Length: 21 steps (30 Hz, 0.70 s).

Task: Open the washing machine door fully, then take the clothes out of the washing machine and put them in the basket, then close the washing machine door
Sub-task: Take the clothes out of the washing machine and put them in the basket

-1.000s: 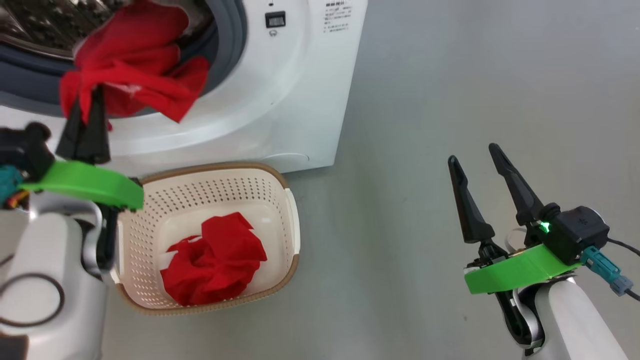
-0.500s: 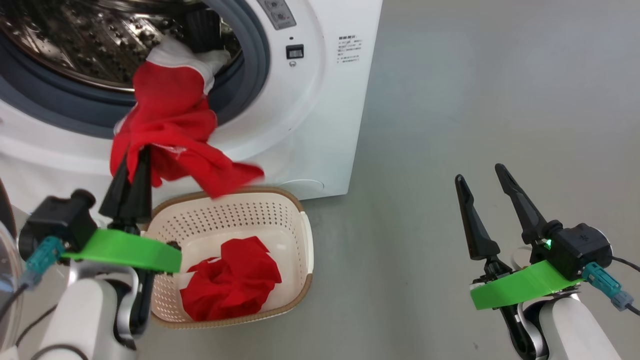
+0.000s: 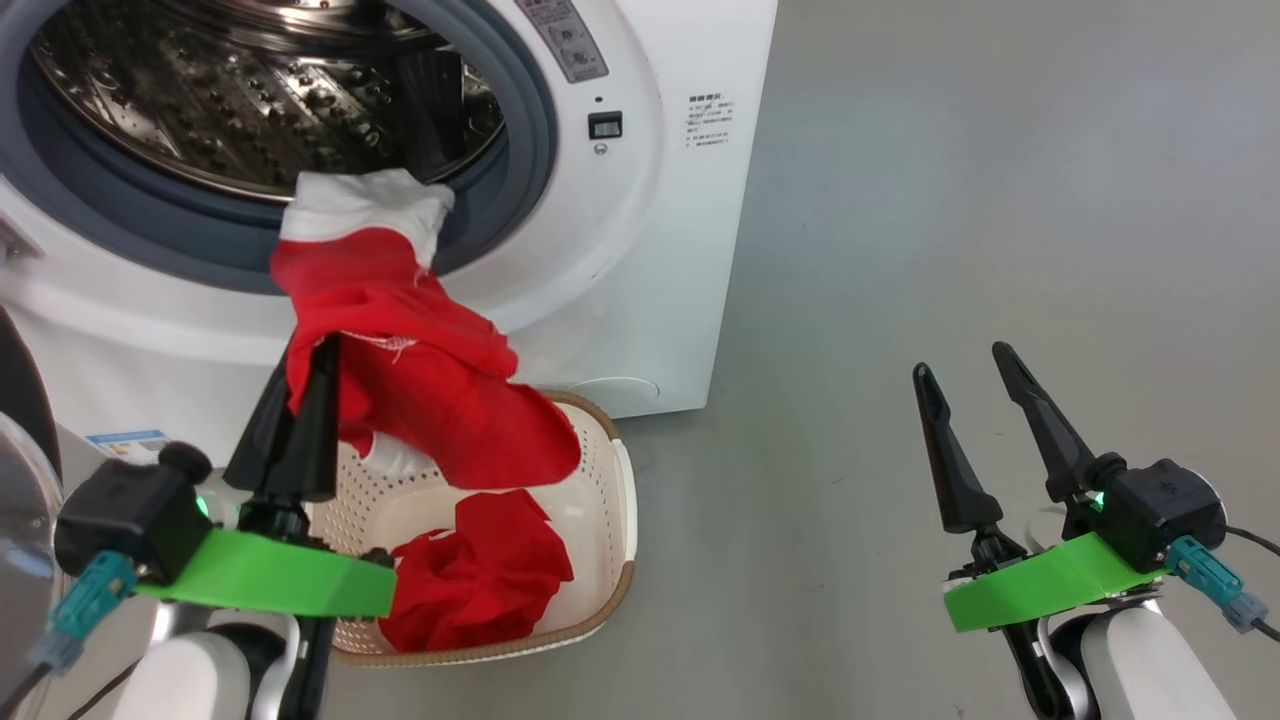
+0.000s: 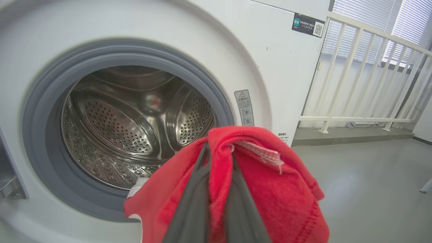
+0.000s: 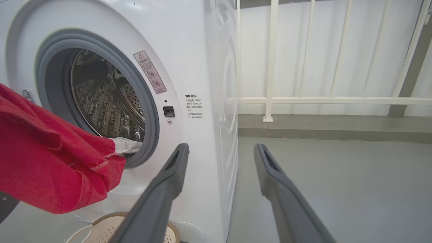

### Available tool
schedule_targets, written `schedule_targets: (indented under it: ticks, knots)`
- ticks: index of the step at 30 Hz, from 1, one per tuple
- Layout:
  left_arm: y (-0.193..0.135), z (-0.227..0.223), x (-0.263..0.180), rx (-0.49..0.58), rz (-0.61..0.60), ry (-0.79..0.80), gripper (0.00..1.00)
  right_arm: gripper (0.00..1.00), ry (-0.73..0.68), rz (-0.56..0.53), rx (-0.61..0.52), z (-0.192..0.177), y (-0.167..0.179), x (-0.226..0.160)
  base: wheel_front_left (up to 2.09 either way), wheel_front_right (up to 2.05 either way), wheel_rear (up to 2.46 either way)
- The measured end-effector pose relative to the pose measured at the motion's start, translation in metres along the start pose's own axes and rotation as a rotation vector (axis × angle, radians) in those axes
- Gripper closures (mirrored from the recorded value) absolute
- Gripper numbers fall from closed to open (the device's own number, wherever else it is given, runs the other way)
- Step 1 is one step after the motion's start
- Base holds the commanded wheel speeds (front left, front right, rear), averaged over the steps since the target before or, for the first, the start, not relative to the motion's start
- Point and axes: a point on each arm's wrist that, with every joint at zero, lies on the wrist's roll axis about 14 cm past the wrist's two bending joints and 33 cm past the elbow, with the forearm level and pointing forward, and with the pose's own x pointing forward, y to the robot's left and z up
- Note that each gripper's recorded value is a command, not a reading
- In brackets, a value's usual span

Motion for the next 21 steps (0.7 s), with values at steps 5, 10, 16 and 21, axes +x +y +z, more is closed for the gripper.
schedule_targets:
  ticks: [5, 10, 16, 21]
  knots:
    - [-0.009, 0.013, -0.005, -0.005, -0.013, -0.023, 1.00, 0.00, -0.002, 0.000, 0.000, 0.001, 0.000, 0.000, 0.00, 0.00, 0.00]
    - [-0.007, 0.006, -0.011, -0.009, 0.003, 0.011, 1.00, 0.00, 0.007, 0.002, 0.002, -0.003, 0.001, 0.002, 0.00, 0.00, 0.00]
    - [0.006, -0.035, -0.017, -0.016, 0.051, 0.127, 1.00, 0.00, 0.031, 0.009, 0.005, -0.012, 0.003, 0.003, 0.00, 0.00, 0.00]
    - [0.013, -0.083, -0.021, -0.036, 0.091, 0.240, 1.00, 0.00, 0.058, 0.006, 0.006, -0.023, 0.001, 0.005, 0.00, 0.00, 0.00]
